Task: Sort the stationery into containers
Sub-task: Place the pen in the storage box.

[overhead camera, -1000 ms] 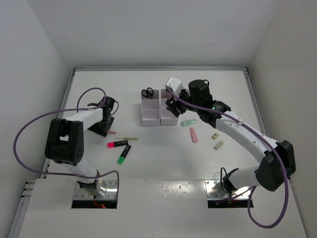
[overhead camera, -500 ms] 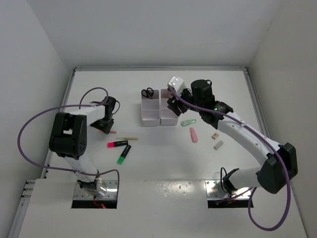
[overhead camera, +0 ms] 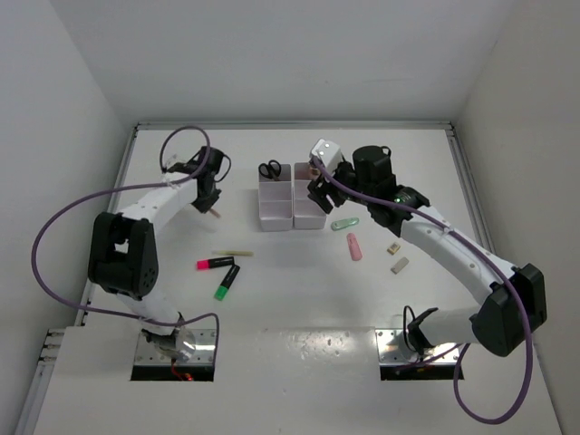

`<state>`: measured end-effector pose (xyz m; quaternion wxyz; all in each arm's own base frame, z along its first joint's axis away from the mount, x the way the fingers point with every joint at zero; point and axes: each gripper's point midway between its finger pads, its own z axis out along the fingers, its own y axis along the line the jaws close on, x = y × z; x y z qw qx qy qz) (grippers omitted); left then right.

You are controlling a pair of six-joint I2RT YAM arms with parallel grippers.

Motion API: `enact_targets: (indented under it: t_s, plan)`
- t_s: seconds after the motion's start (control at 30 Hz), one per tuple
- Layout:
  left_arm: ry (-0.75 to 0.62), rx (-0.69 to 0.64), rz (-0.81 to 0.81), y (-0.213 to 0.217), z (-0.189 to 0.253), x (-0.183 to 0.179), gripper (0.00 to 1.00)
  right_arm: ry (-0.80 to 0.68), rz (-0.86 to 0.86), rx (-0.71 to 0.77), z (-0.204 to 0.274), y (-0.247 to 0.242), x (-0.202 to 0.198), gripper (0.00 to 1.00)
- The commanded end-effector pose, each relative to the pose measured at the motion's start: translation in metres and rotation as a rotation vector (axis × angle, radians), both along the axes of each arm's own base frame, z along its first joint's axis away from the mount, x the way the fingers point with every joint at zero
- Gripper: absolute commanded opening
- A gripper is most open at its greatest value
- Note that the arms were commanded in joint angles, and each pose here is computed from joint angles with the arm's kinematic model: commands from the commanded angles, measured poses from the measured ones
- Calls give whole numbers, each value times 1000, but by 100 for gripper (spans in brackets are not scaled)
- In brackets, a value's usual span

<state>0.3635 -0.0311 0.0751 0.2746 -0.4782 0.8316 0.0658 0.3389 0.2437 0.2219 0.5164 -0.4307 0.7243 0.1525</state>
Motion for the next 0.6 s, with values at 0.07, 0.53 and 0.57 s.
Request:
enact_targets:
  t_s: [0.07, 0.53, 0.57]
  plan:
    - [-205, 74, -280, -51, 90, 27, 0, -31, 3, 33, 11, -1, -1, 51]
    - [-562, 281, -575, -174, 161, 45, 0, -78, -83, 27, 9, -17, 11, 5]
    - [-588, 239, -477, -174, 161, 42, 0, -78, -83, 27, 9, -17, 11, 5]
